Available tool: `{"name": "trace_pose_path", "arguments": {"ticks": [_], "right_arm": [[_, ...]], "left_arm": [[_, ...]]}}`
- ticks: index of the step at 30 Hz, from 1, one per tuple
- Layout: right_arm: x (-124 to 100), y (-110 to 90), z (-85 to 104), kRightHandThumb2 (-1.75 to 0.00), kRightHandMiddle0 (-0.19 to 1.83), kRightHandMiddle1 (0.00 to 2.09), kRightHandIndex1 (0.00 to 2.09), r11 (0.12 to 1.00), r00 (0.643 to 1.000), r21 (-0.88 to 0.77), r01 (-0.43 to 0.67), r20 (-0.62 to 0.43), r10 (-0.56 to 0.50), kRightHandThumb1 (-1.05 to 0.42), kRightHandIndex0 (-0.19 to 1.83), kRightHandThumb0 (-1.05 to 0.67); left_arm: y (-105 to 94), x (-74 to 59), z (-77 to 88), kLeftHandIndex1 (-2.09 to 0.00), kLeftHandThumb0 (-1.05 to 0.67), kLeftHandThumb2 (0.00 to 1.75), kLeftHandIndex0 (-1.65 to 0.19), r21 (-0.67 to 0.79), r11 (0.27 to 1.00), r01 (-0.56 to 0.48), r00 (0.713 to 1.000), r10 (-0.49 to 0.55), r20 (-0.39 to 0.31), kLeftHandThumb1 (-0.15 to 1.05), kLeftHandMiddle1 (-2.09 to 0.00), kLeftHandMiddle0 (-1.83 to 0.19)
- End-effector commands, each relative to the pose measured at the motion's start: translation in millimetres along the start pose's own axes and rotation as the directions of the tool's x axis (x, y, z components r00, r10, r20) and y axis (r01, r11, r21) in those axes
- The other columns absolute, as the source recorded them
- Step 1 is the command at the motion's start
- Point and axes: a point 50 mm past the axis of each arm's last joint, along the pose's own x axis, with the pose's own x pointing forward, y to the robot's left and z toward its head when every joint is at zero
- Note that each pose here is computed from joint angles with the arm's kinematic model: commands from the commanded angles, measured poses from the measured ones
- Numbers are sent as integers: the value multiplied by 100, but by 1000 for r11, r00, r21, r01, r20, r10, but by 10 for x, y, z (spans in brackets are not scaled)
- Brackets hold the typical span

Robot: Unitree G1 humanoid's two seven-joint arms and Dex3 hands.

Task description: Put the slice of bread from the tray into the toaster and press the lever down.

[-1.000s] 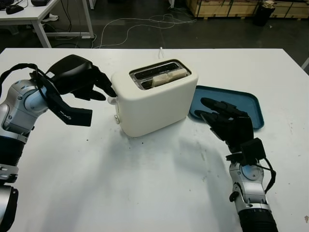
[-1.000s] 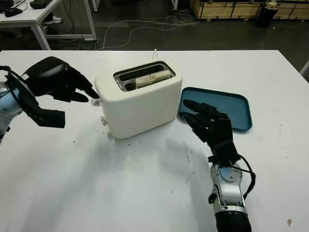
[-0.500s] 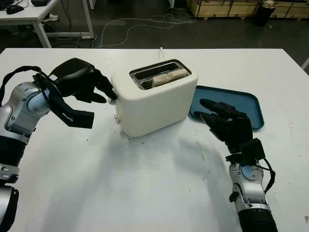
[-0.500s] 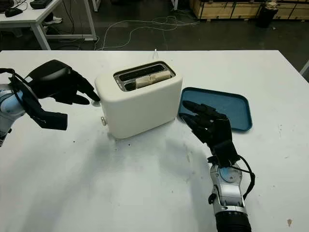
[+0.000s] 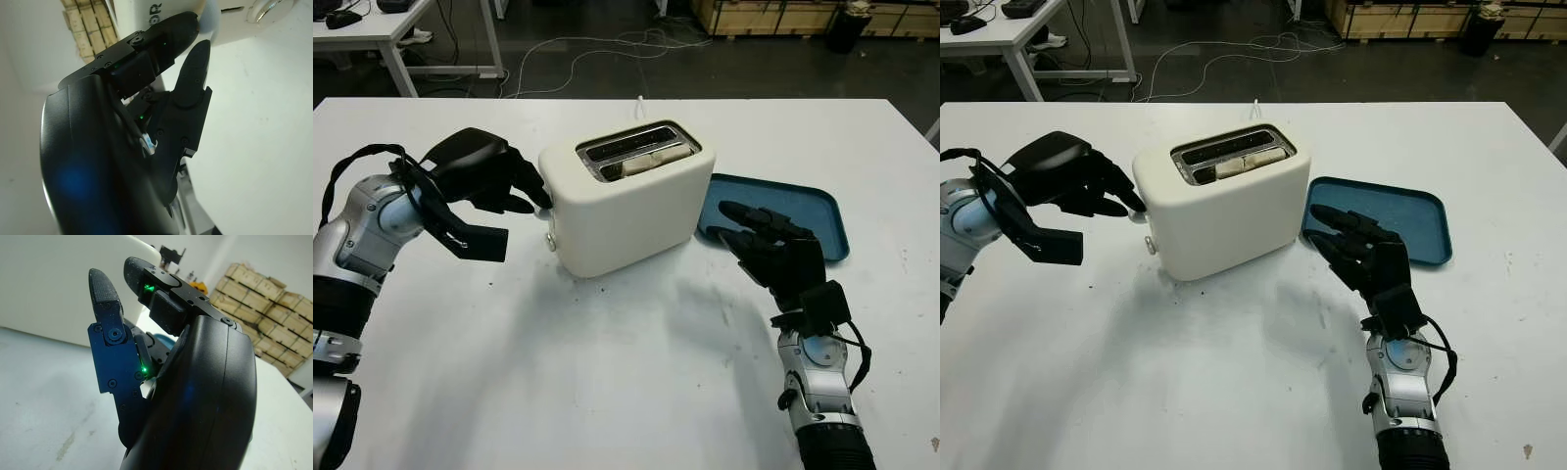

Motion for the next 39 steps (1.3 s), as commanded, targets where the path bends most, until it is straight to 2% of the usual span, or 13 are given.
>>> {"name": "trace_pose_path", "arguments": {"ticks": [1,9,11,12,16,19,21,23,26,30,34,39], "right_arm": [[-1,-5,9,0,102,0,0,1000,1000,9,10,17,-10,-86,111,-49],[-5,-12,6,0,102,0,0,1000,1000,4,8,25,-8,-87,111,-47],[-7,-15,3,0,102,0,0,1000,1000,7,9,22,-9,-87,111,-47],[-11,-18,-1,0,102,0,0,1000,1000,4,11,18,-11,-87,111,-46],[-21,-29,-13,0,102,0,0,1000,1000,-3,13,10,-13,-87,112,-44],[-21,-39,-6,0,102,0,1,1000,1000,-9,11,13,-11,-87,113,-47],[-21,-46,-5,0,102,0,1,1000,1000,-5,11,14,-11,-87,113,-48],[-22,-49,-12,0,102,0,1,1000,1000,1,14,12,-14,-86,114,-47],[-26,-43,-20,0,103,0,1,1000,1000,1,14,4,-14,-86,113,-47],[-22,-28,-21,0,103,0,1,1000,1000,5,10,5,-10,-86,113,-46],[-22,-24,-22,0,103,0,1,1000,1000,6,10,2,-10,-87,113,-46],[-24,-22,-15,0,103,0,0,1000,1000,-7,9,2,-9,-87,113,-45]], "left_arm": [[-189,38,50,-4,-23,0,-134,-21,999,44,999,-43,29,84,-129,-102],[-451,48,46,-4,-20,1,-135,-111,993,36,999,-35,13,82,-131,-103],[-558,62,60,-1,-20,1,-129,-136,990,40,999,-41,-5,86,-121,-99],[-677,85,88,-1,-18,1,-125,-148,988,33,999,-36,-16,87,-113,-97],[-1176,193,252,0,-18,1,-122,-137,990,28,998,-36,-56,91,-121,-89],[-1547,235,422,-1,-18,0,-120,-126,991,54,997,-61,-53,90,-113,-87],[-1671,225,493,-3,-15,0,-124,-145,987,61,997,-67,-41,89,-127,-89],[-1730,213,516,-1,-14,1,-121,-170,983,76,995,-85,-46,90,-130,-86],[-1748,200,498,0,-15,2,-116,-177,979,96,992,-108,-60,92,-118,-85],[-1721,181,459,0,-15,3,-115,-155,984,89,991,-102,-82,92,-107,-86],[-1680,176,443,-2,-14,1,-120,-139,988,62,994,-74,-82,90,-112,-87],[-1650,186,430,-1,-15,1,-118,-136,989,62,994,-74,-83,91,-98,-89]]}}
